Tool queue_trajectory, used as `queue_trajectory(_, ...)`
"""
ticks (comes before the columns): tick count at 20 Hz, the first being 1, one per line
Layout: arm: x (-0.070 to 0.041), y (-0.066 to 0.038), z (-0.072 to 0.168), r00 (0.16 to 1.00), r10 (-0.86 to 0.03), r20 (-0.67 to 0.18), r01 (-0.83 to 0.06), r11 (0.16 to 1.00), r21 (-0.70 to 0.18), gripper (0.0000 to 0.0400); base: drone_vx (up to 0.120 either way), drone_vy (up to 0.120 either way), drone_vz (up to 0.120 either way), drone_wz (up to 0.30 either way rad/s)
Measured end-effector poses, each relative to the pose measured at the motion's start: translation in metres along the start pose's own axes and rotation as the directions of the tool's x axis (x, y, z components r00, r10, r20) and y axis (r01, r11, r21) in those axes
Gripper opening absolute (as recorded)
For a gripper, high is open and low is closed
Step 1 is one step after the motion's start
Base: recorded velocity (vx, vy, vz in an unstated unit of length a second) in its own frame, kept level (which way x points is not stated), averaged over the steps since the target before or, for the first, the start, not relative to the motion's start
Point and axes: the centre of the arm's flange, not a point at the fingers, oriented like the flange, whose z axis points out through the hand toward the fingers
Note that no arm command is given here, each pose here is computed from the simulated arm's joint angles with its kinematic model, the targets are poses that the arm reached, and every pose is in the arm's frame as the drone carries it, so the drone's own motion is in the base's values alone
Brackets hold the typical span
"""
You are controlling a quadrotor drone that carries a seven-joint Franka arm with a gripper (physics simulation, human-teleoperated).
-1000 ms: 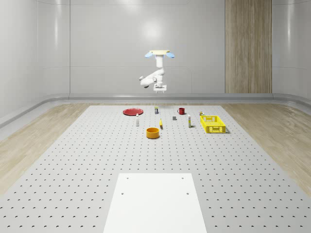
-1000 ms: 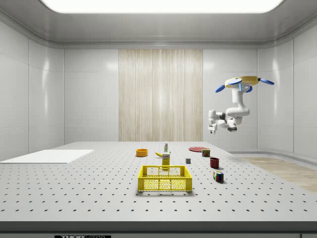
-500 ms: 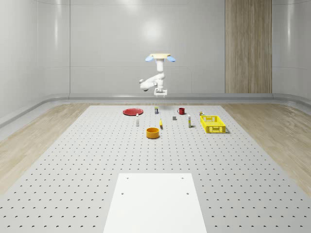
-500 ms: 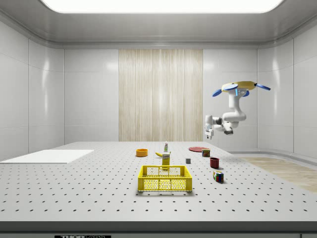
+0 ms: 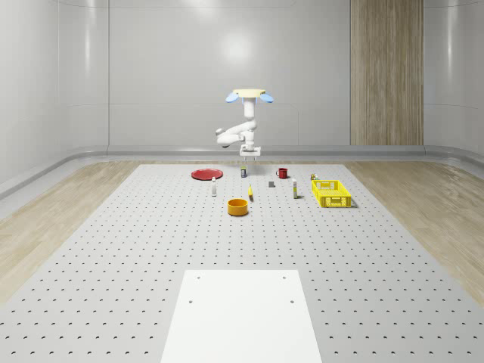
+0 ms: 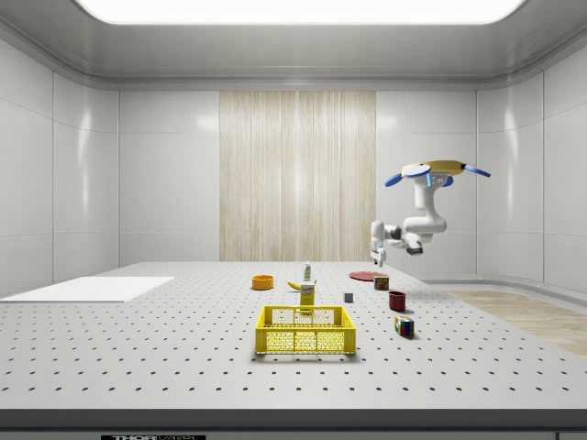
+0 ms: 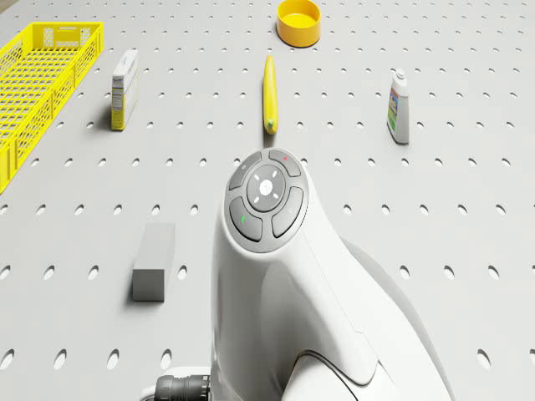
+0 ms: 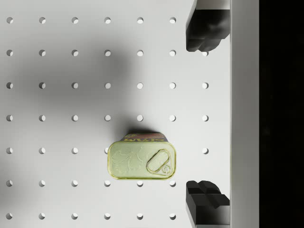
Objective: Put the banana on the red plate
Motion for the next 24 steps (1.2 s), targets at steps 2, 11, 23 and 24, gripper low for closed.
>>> queue_trajectory(2, 0.0, 0.0, 0.0, 1.0, 0.0, 0.0, 0.0, 1.0, 0.0, 0.04, 0.12, 0.0, -0.12, 0.0)
queue_trajectory(11, 0.0, 0.0, 0.0, 1.0, 0.0, 0.0, 0.0, 1.0, 0.0, 0.04, 0.12, 0.0, -0.058, 0.0)
queue_trajectory(23, 0.0, 0.0, 0.0, 1.0, 0.0, 0.0, 0.0, 1.0, 0.0, 0.04, 0.12, -0.02, -0.02, 0.0)
queue_trajectory(24, 0.0, 0.0, 0.0, 1.0, 0.0, 0.0, 0.0, 1.0, 0.0, 0.04, 0.12, 0.0, -0.12, 0.0)
